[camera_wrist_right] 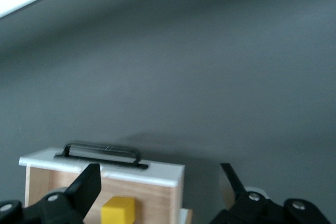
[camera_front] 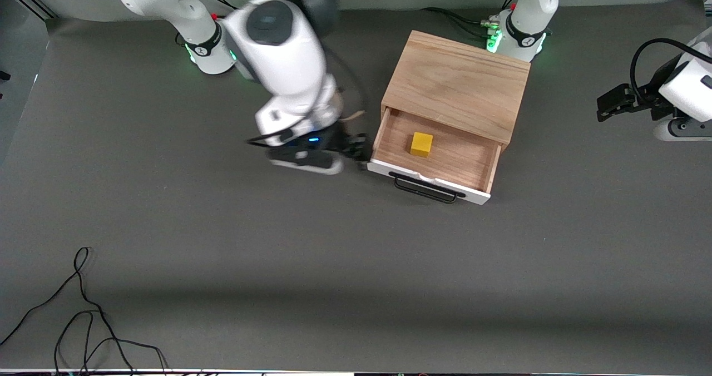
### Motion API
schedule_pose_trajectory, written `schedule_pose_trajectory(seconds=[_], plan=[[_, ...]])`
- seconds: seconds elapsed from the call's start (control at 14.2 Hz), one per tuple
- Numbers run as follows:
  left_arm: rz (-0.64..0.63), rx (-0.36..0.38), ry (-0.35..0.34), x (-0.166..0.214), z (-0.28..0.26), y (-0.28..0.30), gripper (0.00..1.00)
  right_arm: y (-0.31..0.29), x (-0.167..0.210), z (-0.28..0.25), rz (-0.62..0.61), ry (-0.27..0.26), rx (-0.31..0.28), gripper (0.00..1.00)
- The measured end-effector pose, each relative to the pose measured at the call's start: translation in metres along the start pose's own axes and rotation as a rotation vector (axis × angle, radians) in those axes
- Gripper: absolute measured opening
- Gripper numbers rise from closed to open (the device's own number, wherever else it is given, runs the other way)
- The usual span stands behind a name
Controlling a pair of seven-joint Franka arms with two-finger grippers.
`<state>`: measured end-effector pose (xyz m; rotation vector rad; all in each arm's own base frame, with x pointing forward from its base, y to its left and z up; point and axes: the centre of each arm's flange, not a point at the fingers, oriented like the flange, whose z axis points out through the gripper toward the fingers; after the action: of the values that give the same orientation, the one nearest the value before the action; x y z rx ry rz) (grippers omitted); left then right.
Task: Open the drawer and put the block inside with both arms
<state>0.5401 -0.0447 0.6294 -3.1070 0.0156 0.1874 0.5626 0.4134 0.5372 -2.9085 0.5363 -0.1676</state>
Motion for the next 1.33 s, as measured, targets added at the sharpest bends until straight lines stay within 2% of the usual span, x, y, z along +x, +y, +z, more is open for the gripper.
schedule_pose_trajectory(seconds=[0.21,0.35,0.49,0.77,0.98,1.33], plan=[[0.000,0.000,-0.001,0.000,0.000,0.000,1.00,0.088,0.063,-0.051,0.037,-0.010,-0.025,1.00],[0.000,0.000,-0.002,0.000,0.000,0.000,1.00,0.162,0.105,-0.085,0.000,-0.017,-0.039,1.00],[0.000,0.000,-0.002,0.000,0.000,0.000,1.00,0.230,0.127,-0.111,-0.040,-0.013,-0.049,1.00],[0.000,0.000,-0.003,0.000,0.001,0.000,1.00,0.304,0.119,-0.134,-0.115,-0.025,-0.086,1.00],[0.000,0.000,-0.003,0.000,0.001,0.000,1.00,0.324,0.111,-0.141,-0.178,-0.026,-0.135,1.00],[0.000,-0.001,-0.004,0.000,0.001,0.000,1.00,0.344,0.117,-0.145,-0.246,-0.039,-0.142,1.00]])
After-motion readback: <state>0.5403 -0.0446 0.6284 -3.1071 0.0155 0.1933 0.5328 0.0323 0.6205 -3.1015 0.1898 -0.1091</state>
